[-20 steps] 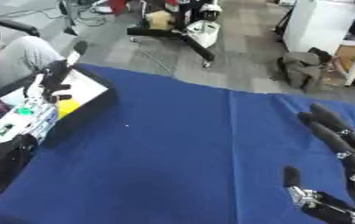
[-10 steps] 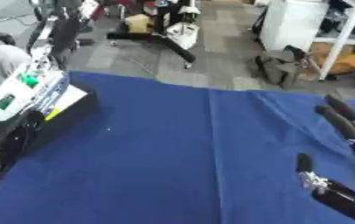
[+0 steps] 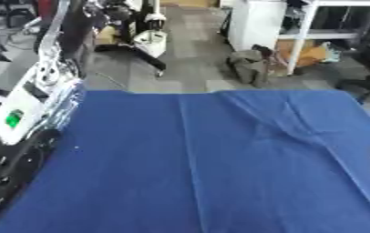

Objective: Pick up the objects with one hand, pass them to the other hand, and then place them into the box on the other side of the table.

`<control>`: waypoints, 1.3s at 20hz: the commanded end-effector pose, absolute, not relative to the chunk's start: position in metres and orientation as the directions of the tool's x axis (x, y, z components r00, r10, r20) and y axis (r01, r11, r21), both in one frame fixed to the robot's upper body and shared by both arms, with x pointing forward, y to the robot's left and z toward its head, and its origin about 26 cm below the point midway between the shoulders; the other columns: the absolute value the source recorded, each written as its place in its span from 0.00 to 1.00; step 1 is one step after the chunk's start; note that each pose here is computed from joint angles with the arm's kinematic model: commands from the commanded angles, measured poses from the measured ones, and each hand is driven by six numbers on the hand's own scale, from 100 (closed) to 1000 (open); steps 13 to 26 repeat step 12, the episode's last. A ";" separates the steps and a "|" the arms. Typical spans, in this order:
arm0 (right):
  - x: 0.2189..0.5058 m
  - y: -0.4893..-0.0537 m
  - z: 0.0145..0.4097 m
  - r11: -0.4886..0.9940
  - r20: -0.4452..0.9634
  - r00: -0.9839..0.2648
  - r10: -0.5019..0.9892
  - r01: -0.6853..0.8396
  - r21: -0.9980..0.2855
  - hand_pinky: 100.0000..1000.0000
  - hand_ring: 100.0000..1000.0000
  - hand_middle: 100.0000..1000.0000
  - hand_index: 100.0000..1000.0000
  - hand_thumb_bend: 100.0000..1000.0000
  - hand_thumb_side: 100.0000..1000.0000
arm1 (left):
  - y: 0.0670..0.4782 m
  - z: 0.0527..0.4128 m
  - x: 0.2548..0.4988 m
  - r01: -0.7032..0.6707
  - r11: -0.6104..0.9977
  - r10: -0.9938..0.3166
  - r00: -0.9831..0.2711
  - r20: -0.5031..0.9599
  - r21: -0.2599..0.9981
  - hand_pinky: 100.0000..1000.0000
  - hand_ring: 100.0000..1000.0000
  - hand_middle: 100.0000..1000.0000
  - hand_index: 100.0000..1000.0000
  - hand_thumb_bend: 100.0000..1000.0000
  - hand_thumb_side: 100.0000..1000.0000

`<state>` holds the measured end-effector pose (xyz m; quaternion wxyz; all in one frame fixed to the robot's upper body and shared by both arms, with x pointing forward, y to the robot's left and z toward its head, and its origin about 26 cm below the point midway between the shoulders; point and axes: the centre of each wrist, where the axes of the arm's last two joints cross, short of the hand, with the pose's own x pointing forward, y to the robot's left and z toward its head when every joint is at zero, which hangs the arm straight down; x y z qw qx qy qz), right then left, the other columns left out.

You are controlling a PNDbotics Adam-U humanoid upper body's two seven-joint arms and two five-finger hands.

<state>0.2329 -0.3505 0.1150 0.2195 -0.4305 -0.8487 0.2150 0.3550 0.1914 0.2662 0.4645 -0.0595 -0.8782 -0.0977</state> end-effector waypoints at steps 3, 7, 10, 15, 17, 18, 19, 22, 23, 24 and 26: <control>0.207 -0.388 0.092 0.385 0.258 -0.289 0.922 0.752 -0.535 0.77 0.83 0.95 0.99 0.00 0.00 | 0.244 0.294 0.326 0.032 0.980 -0.112 -0.720 0.684 0.194 0.71 0.76 0.78 0.83 0.75 0.58; 0.166 -0.413 0.050 0.254 0.411 -0.014 0.912 0.804 -0.537 0.73 0.84 0.96 0.99 0.00 0.41 | 0.301 0.287 0.325 -0.242 0.941 -0.337 -0.623 0.706 0.236 0.72 0.80 0.84 0.83 0.73 0.58; 0.123 -0.429 0.014 0.132 0.514 0.222 0.829 0.815 -0.565 0.71 0.85 0.97 0.99 0.00 0.41 | 0.347 0.271 0.328 -0.421 0.876 -0.430 -0.464 0.775 0.234 0.71 0.80 0.85 0.81 0.70 0.55; 0.088 -0.436 -0.010 0.042 0.558 0.380 0.738 0.800 -0.599 0.70 0.86 0.97 0.99 0.00 0.41 | 0.374 0.253 0.329 -0.506 0.837 -0.418 -0.350 0.838 0.206 0.70 0.79 0.84 0.80 0.70 0.53; 0.088 -0.436 -0.010 0.042 0.558 0.380 0.738 0.800 -0.599 0.70 0.86 0.97 0.99 0.00 0.41 | 0.374 0.253 0.329 -0.506 0.837 -0.418 -0.350 0.838 0.206 0.70 0.79 0.84 0.80 0.70 0.53; 0.088 -0.436 -0.010 0.042 0.558 0.380 0.738 0.800 -0.599 0.70 0.86 0.97 0.99 0.00 0.41 | 0.374 0.253 0.329 -0.506 0.837 -0.418 -0.350 0.838 0.206 0.70 0.79 0.84 0.80 0.70 0.53; 0.088 -0.436 -0.010 0.042 0.558 0.380 0.738 0.800 -0.599 0.70 0.86 0.97 0.99 0.00 0.41 | 0.374 0.253 0.329 -0.506 0.837 -0.418 -0.350 0.838 0.206 0.70 0.79 0.84 0.80 0.70 0.53; 0.088 -0.436 -0.010 0.042 0.558 0.380 0.738 0.800 -0.599 0.70 0.86 0.97 0.99 0.00 0.41 | 0.374 0.253 0.329 -0.506 0.837 -0.418 -0.350 0.838 0.206 0.70 0.79 0.84 0.80 0.70 0.53; 0.088 -0.436 -0.010 0.042 0.558 0.380 0.738 0.800 -0.599 0.70 0.86 0.97 0.99 0.00 0.41 | 0.374 0.253 0.329 -0.506 0.837 -0.418 -0.350 0.838 0.206 0.70 0.79 0.84 0.80 0.70 0.53; 0.088 -0.436 -0.010 0.042 0.558 0.380 0.738 0.800 -0.599 0.70 0.86 0.97 0.99 0.00 0.41 | 0.374 0.253 0.329 -0.506 0.837 -0.418 -0.350 0.838 0.206 0.70 0.79 0.84 0.80 0.70 0.53; 0.088 -0.436 -0.010 0.042 0.558 0.380 0.738 0.800 -0.599 0.70 0.86 0.97 0.99 0.00 0.41 | 0.374 0.253 0.329 -0.506 0.837 -0.418 -0.350 0.838 0.206 0.70 0.79 0.84 0.80 0.70 0.53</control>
